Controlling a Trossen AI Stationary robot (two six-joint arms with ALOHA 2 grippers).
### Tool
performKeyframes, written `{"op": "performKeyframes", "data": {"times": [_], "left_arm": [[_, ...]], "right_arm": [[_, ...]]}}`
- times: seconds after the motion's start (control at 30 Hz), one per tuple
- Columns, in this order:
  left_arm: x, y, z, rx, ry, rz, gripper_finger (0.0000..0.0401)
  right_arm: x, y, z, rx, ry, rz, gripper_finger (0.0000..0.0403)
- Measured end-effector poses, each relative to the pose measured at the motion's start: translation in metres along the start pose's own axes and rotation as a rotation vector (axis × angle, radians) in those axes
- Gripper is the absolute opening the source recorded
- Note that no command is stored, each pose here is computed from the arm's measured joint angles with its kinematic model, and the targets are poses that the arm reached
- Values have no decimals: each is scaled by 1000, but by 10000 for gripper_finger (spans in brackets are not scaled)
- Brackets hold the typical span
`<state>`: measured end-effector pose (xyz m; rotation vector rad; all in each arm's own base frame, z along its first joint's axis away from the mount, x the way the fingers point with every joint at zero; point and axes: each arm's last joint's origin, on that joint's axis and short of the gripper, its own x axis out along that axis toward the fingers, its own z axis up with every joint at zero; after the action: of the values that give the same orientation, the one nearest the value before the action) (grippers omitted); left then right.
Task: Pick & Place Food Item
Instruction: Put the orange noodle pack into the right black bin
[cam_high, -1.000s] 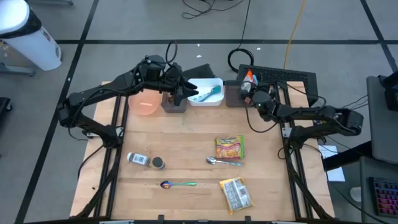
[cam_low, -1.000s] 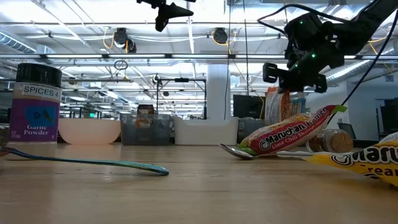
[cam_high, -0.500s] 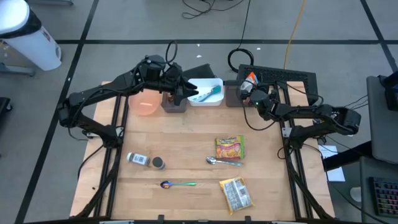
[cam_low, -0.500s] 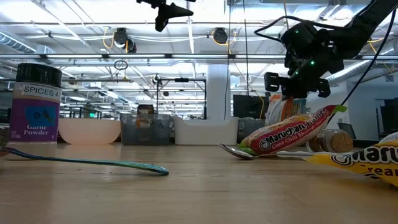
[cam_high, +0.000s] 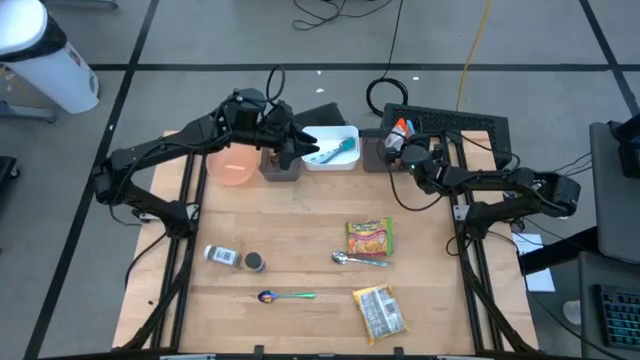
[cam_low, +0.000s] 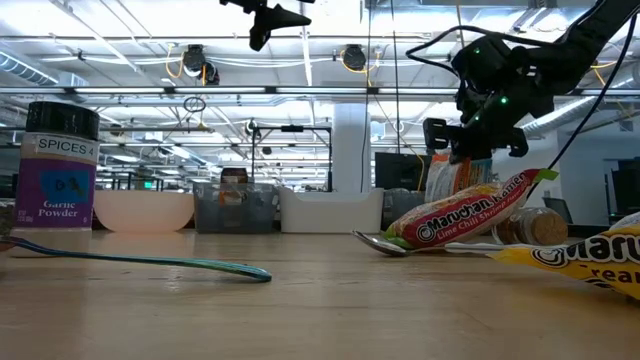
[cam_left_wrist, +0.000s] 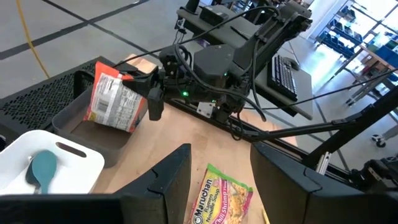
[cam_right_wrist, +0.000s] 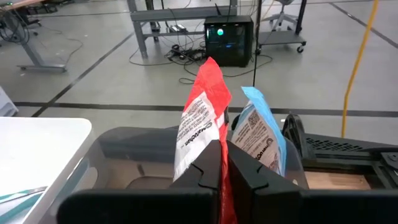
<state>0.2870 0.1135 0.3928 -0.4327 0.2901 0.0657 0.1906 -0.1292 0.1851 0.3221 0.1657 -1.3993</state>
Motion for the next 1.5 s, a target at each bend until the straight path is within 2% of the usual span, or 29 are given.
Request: {"op": "performKeyframes", "data": {"times": [0.93,1.5], "left_arm": [[0,1,1,15,-15,28,175],[0,1,1,14,-16,28,175]], "right_arm": [[0,-2,-5,-136,55,18,0],[0,-1,-6,-138,64,29,0]]}}
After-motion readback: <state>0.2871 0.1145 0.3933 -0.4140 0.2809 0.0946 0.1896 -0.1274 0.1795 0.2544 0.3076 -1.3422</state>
